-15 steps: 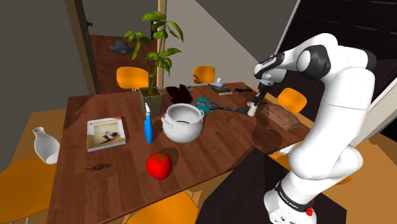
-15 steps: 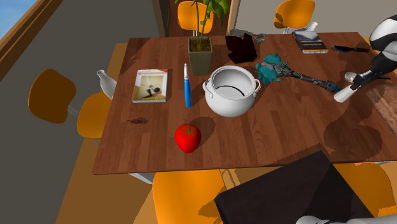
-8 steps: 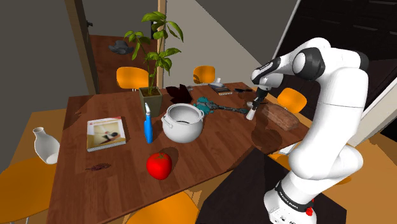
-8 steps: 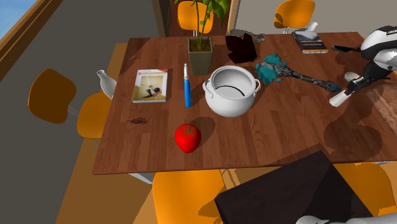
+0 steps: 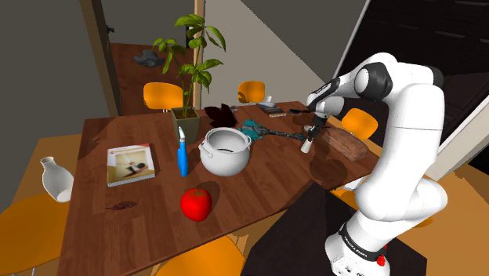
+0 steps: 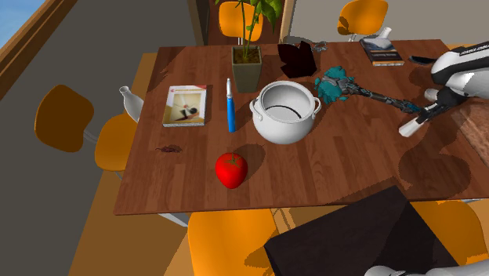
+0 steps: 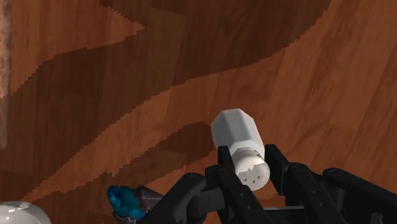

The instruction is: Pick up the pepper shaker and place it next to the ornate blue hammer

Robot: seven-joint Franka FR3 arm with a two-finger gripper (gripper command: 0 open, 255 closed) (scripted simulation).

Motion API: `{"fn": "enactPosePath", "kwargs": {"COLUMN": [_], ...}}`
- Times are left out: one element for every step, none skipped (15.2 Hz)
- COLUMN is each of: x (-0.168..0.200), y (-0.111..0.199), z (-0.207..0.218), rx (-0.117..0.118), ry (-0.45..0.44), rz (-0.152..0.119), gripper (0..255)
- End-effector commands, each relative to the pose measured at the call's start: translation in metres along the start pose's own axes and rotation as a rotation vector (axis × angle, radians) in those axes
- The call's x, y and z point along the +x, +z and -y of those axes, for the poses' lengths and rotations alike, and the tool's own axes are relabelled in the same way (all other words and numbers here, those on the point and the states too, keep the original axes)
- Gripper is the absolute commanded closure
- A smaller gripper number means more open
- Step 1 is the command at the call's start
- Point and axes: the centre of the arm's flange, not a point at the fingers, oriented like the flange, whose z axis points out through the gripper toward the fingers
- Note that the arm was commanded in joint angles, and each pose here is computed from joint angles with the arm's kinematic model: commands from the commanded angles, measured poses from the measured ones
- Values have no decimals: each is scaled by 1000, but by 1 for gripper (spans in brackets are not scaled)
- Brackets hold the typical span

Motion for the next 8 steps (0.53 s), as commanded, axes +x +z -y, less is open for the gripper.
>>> {"fn": "enactPosePath", "kwargs": {"x": [0, 0, 0, 0, 0, 0, 0, 0], "y": [11, 16, 23, 23, 23, 23, 23, 23], "z": [-1, -1, -1, -1, -1, -1, -1, -1], "rx": [0, 0, 0, 0, 0, 0, 0, 0], "ry": [0, 0, 0, 0, 0, 0, 0, 0], "rz": [0, 0, 0, 0, 0, 0, 0, 0], "gripper": [255, 255, 255, 255, 255, 255, 255, 255]}}
